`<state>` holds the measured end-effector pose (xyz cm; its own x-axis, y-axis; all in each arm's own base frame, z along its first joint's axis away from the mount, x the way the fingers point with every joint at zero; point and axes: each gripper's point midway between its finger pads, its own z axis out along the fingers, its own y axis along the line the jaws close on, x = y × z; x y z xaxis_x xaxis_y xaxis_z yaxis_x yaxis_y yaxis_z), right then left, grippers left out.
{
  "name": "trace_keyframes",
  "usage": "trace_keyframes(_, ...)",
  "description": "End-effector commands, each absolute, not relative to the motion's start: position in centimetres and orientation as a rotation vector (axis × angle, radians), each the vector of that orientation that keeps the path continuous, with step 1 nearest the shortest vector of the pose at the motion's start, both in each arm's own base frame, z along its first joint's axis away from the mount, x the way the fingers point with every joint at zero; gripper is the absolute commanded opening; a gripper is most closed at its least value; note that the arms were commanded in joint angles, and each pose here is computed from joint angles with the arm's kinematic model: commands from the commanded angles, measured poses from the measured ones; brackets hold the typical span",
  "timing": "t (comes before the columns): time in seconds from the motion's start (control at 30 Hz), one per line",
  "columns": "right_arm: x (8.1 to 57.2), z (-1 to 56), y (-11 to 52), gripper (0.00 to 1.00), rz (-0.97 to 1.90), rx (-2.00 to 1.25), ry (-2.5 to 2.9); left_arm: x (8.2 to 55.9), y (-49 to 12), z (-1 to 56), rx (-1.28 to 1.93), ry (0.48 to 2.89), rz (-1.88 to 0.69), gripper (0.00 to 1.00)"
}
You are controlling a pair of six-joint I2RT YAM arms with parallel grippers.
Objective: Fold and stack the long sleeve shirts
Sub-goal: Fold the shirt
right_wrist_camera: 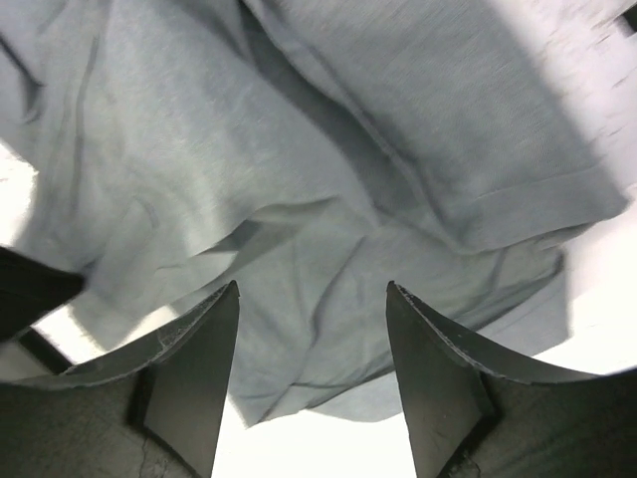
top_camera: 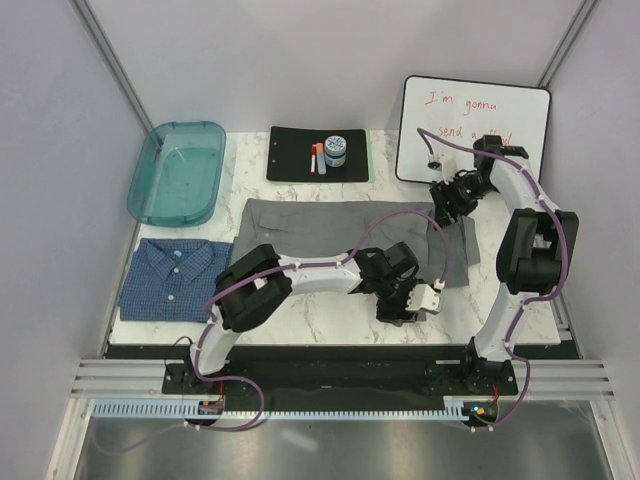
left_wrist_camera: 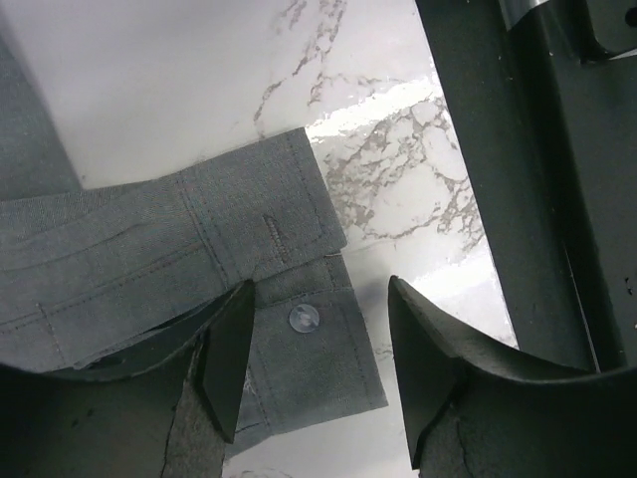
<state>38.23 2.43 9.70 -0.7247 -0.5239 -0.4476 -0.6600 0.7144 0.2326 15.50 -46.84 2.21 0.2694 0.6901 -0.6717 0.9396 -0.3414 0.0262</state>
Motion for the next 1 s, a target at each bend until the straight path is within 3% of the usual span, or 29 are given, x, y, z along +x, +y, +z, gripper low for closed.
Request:
trace_keyframes(0.0, 35.7, 12.5, 3.7, 0.65, 0.693, -0.815, 2.592, 14.9, -47.4, 1.8, 2.14, 1.543, -0.831, 0.62)
trace_keyframes(0.07, 34.6, 12.3, 4.0, 0.61, 0.745, -0.785, 2.613, 14.6, -46.6, 0.4, 2.186, 1.578, -0.823, 0.59)
trace_keyframes(0.17, 33.4, 11.8, 3.9, 0.57, 0.779, -0.733, 2.647, 14.7, -45.9, -0.2, 2.219, 1.589, -0.795, 0.4)
trace_keyframes(0.3, 33.6, 11.7, 1.3, 0.54, 0.776, -0.586, 2.671, 15.2, -45.3, 1.9, 2.209, 1.574, -0.775, 0.02)
trace_keyframes(0.57, 32.4, 12.0, -0.2, 0.55, 0.808, -0.562, 2.67, 18.8, -46.0, 13.8, 2.1, 1.335, -0.771, 0.02)
trace_keyframes(0.73, 31.6, 12.2, 0.2, 0.54, 0.846, -0.568, 2.67, 21.5, -43.4, 17.3, 2.214, 1.072, -0.601, 0.02)
trace_keyframes(0.97, 28.8, 9.1, 1.2, 0.49, 0.938, -0.501, 2.741, 31.3, -35.2, 20.5, 2.286, 0.907, -0.381, 0.02)
